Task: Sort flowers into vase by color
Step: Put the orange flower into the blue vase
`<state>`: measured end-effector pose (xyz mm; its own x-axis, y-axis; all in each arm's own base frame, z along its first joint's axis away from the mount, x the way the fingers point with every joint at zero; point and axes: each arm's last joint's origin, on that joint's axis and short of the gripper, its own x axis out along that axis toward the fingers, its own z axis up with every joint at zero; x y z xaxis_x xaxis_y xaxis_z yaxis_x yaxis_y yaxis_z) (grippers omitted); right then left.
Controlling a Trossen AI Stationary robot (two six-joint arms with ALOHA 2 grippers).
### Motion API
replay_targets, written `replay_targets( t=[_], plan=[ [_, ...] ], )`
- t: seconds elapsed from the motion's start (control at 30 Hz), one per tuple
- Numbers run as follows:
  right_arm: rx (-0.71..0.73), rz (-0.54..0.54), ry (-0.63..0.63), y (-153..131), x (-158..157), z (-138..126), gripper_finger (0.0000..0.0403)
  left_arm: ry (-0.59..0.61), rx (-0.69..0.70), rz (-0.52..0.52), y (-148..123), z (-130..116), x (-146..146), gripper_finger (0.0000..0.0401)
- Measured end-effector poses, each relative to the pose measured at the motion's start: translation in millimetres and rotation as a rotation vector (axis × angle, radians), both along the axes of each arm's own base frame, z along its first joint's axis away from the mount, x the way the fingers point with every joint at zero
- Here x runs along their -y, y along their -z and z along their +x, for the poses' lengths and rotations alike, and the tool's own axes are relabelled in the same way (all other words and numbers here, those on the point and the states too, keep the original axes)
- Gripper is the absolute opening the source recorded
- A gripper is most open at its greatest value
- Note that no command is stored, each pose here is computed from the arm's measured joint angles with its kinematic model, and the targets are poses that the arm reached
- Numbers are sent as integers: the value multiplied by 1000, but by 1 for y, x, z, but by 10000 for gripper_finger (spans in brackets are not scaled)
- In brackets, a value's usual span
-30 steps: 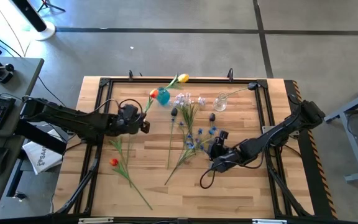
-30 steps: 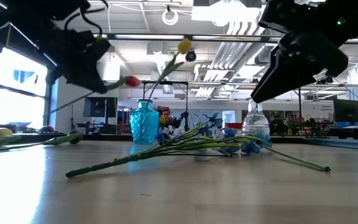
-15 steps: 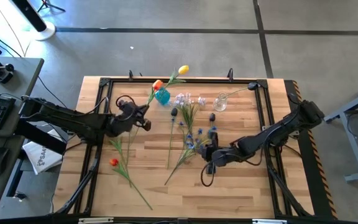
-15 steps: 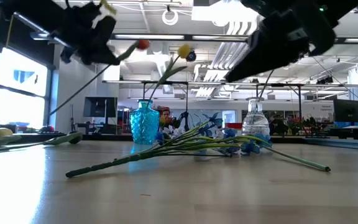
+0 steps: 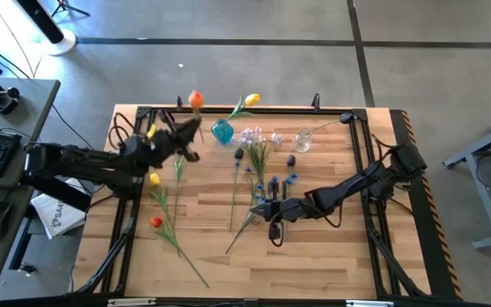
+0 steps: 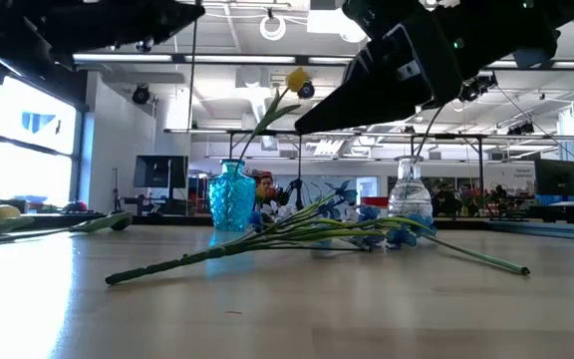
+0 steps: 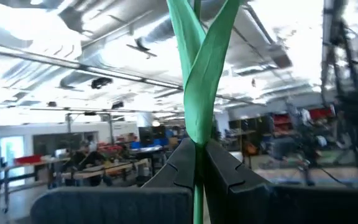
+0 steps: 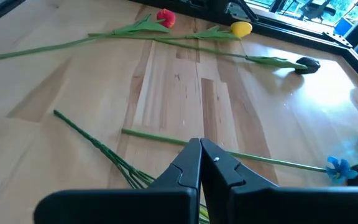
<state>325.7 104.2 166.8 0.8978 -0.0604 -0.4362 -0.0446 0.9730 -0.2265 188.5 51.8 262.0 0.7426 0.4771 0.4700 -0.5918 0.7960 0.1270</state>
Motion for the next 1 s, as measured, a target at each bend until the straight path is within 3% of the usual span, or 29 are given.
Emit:
replay_targets(
  t=[0.17,0.43,0.63,1.0],
  plan=[
    [18,-10,2,-2,2,2,1,52,15,-17,-2,5,-43,0],
    [36,-4,24,-3,10,5,0,176,-44,15,3,38,-98,0],
    [33,32,35,-3,9,4,0,218,-82,-7,23,56,-113,0],
    [28,51,28,-3,5,3,0,229,-164,-123,50,65,-120,8]
  ],
)
